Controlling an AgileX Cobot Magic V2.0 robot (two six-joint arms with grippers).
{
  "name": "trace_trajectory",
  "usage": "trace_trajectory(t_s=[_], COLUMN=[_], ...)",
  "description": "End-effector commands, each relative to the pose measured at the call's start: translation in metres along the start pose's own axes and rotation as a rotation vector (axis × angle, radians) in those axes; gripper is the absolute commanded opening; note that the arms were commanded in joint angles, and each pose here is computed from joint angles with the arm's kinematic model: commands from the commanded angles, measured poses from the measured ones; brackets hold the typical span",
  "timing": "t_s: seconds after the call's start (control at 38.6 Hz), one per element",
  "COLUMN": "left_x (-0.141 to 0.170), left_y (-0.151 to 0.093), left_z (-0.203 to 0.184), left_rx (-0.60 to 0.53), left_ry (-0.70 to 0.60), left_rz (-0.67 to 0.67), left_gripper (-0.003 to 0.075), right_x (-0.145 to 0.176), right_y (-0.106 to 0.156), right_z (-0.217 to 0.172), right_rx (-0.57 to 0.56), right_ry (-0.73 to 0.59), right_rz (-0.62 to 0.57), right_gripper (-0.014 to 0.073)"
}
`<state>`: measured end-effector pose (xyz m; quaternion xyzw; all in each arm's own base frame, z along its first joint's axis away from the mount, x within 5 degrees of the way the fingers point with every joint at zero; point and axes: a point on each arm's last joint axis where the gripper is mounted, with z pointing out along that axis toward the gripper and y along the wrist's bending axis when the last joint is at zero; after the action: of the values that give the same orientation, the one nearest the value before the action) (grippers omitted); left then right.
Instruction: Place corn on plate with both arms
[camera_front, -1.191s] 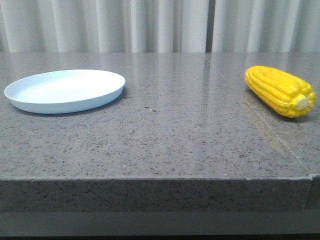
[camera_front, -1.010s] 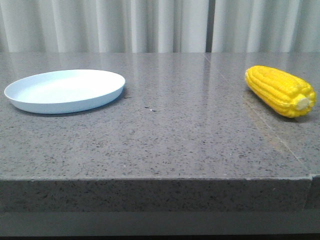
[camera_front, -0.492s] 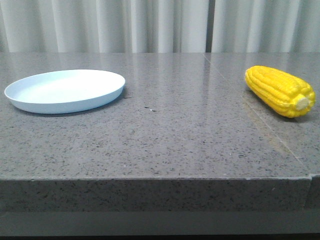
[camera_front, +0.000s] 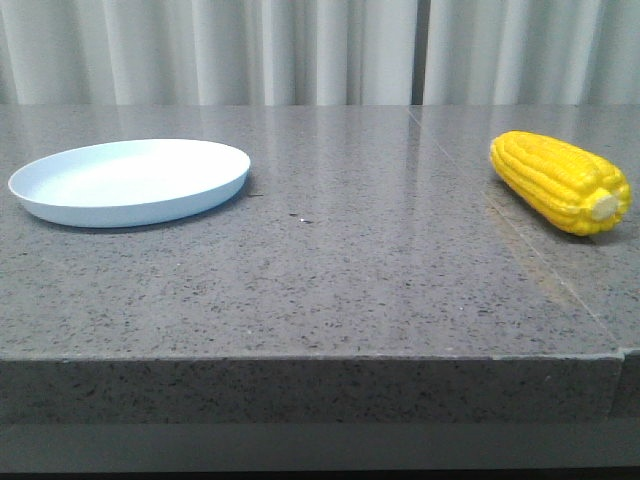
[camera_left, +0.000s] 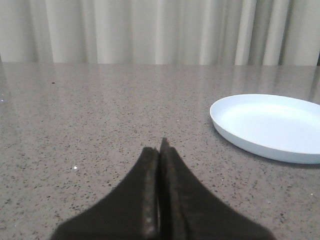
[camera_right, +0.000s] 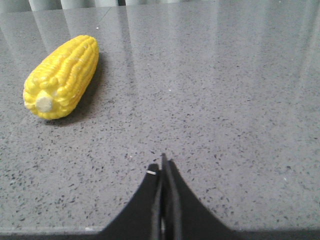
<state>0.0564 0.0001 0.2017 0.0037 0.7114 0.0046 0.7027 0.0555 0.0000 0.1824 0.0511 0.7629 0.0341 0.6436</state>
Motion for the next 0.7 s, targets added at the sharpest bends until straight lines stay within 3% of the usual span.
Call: trace_trajectory(t_s=[0.0, 0.18, 0.31, 0.41, 0.67], left_x=[-0.002, -0.026, -0.058, -0.089, -0.142], left_y=[0.0, 0.001, 0.001, 0.001, 0.002], left_z=[-0.001, -0.006, -0.014, -0.02, 0.001], left_rx=[-0.001, -0.005, -0.005, -0.004, -0.002], left_ry=[-0.09, -0.327, -0.403, -0.395, -0.103], left_rz=[-0.008, -0.008, -0.008, -0.008, 0.014], left_gripper=[-0.002, -0.002, -0.002, -0.002, -0.002], right_x=[-0.017, -0.036, -0.066, -0.096, -0.157], right_y=[0.001, 0.003, 0.008, 0.012, 0.02], right_z=[-0.003, -0.01, -0.023, -0.039, -0.037], right_rx=[-0.006, -0.013, -0.025, -0.036, -0.037], right_ry=[-0.127, -0.208, -0.275, -0.318, -0.211], right_rz=[-0.002, -0.002, -0.004, -0.007, -0.01], right_gripper=[-0.007, -0.007, -0.007, -0.007, -0.0061])
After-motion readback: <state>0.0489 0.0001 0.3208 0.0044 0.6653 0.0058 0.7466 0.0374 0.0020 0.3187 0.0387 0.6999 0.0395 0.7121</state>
